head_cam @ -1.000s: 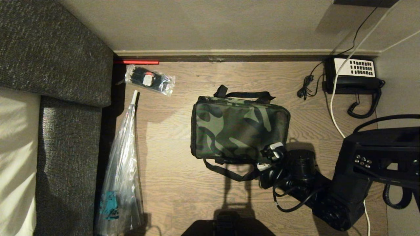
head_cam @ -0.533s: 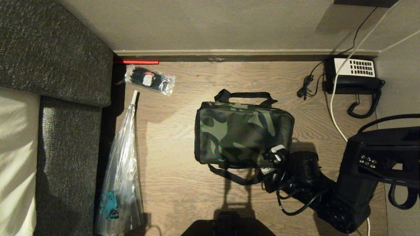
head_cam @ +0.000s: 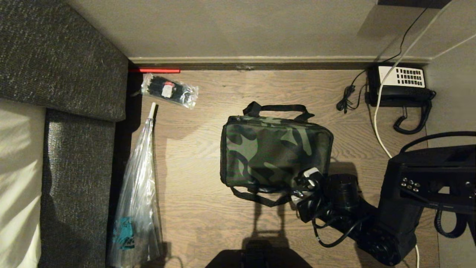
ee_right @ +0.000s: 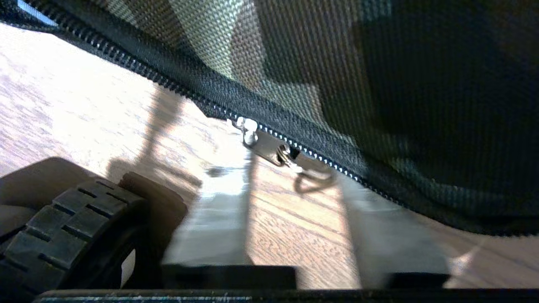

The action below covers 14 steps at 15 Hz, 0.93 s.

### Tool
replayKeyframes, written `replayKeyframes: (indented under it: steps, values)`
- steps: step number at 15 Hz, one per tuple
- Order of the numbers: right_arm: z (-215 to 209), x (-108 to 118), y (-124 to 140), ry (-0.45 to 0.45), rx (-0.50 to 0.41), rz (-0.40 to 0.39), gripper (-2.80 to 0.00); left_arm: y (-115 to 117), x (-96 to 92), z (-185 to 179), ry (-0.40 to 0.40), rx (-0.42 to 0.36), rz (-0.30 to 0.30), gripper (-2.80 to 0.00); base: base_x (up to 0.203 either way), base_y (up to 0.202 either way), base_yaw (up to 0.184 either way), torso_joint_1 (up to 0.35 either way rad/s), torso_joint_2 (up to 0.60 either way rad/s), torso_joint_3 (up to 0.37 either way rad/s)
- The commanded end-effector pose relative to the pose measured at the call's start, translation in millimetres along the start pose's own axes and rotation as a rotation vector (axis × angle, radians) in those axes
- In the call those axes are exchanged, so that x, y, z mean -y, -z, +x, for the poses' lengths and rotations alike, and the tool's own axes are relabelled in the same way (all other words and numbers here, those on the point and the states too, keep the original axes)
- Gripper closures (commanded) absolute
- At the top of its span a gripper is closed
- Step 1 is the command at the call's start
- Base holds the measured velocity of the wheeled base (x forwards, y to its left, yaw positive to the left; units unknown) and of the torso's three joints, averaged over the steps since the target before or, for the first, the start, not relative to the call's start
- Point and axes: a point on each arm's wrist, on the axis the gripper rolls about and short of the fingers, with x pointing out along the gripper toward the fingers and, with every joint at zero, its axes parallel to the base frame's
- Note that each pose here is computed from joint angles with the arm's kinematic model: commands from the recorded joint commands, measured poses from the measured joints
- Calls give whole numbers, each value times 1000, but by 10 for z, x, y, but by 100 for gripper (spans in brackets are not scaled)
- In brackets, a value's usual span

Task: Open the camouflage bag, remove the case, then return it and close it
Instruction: Open the top of the storage box

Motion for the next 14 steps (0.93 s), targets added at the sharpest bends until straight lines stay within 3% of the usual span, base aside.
replayKeyframes:
  steps: [1,13,14]
  values:
    - [25,1,7,3,7,2,-280,4,0,2,0,-2,0,0,0,0,0,0,0,0]
    - [8,170,-49,48,52,26,-280,4,0,2,0,-2,0,0,0,0,0,0,0,0]
    - [9,172,-33,48,51,28,-88,4,0,2,0,-2,0,0,0,0,0,0,0,0]
